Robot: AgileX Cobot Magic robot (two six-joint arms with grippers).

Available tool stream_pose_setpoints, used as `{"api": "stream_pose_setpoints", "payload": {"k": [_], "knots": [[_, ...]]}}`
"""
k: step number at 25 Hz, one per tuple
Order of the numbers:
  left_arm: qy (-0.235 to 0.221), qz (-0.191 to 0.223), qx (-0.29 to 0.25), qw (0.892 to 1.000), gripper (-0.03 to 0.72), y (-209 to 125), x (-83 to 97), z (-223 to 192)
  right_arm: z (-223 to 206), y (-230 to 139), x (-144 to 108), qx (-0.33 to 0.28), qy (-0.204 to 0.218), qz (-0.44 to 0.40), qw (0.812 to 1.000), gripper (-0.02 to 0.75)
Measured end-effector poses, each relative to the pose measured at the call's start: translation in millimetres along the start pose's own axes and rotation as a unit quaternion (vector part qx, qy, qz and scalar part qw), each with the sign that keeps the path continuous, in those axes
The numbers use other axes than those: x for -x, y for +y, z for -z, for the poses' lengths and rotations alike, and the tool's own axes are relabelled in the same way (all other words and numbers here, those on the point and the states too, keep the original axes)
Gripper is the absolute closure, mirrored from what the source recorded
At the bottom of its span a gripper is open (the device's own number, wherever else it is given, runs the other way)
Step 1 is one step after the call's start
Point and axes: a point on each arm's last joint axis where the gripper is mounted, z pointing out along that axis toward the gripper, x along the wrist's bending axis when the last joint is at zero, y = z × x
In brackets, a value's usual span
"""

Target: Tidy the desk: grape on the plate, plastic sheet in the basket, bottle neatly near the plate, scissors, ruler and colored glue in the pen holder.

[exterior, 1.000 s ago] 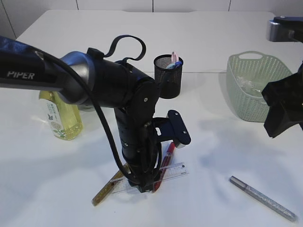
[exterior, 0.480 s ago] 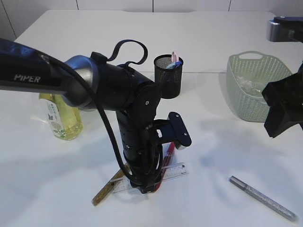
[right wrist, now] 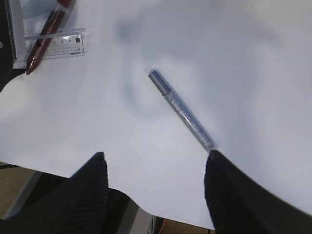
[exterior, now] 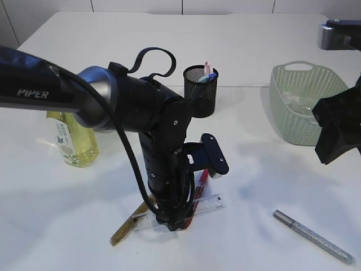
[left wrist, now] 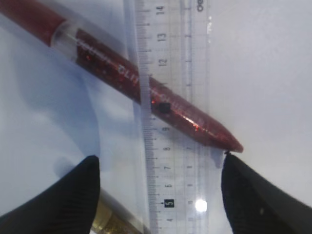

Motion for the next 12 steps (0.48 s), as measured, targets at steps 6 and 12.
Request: {"api": "stream_pose_setpoints", "payload": {"k": [6, 12], "knots": [[-0.001, 0.001, 0.000, 1.000, 0.206, 0.1, 0.1, 0.0, 0.0, 0.0, 0.0, 0.000, 0.000, 0.000, 1.000, 0.248], [-0.001, 0.001, 0.000, 1.000, 0.328, 0.1, 0.1, 0.0, 0.0, 0.0, 0.0, 0.000, 0.000, 0.000, 1.000, 0.247]]}}
